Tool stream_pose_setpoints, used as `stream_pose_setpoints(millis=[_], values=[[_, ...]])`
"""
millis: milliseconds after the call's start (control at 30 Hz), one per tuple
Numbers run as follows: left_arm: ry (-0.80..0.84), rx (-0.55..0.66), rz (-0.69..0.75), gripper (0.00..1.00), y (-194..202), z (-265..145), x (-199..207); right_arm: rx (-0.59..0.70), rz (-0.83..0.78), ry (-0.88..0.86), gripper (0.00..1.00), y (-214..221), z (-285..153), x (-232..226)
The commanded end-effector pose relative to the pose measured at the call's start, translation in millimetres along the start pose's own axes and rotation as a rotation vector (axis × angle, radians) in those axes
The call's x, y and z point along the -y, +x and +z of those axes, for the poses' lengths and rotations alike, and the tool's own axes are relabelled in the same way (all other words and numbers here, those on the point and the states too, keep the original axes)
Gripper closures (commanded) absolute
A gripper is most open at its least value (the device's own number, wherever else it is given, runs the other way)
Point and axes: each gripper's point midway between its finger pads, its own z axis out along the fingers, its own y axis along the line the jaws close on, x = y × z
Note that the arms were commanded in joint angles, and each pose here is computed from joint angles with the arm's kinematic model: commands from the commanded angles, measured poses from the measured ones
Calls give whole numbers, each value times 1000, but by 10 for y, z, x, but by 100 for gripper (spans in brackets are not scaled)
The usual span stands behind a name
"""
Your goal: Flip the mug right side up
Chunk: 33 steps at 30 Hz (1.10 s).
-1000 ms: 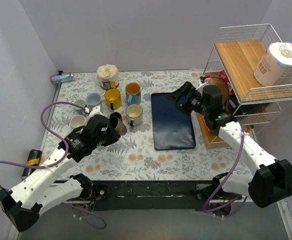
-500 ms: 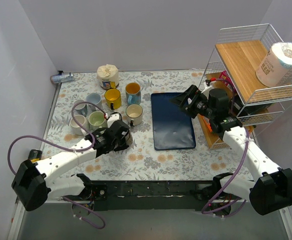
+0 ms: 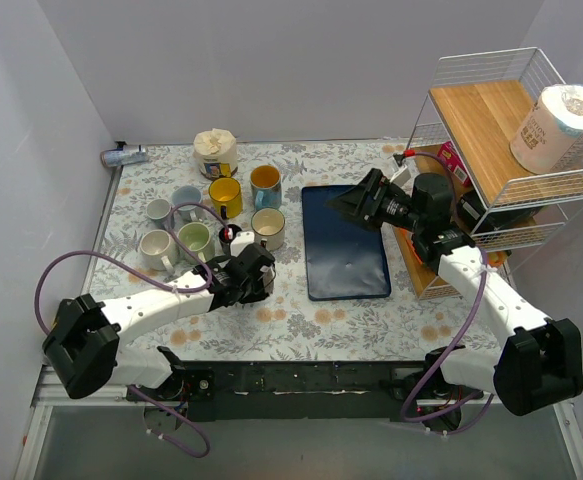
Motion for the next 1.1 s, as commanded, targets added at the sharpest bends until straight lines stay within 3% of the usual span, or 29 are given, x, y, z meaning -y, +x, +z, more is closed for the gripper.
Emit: stream_pose_setpoints(millis=[0,133,267,300,367,400,467,767,1067], values=[[36,65,2,83,-161,15,166,-34,-105,-154,2,9,20,-412],[37,70,17,69,-144,10,177,-52,-113,-168,1,62,51,-468],[74,98,17,44,-207,-111,225,-62,-113,-169,1,97,58,-477],[83,108,19,33,-232,-142,233,-63,-112,-170,2,103,56,-483],[111,133,15,23,-291,-240,253,-65,-115,-172,1,109,59,-502],[120,143,15,12,-315,-282,253,-68,-113,-171,1,115,59,-504],[133,158,18,2,-362,-367,256,-75,-125,-172,1,143,75,-514],[225,234,-2,2,-721,-1129,287,-105,-269,-110,1,426,139,-658],[320,452,-49,2,-1293,-2230,106,100,-505,5,1,219,-138,-807]])
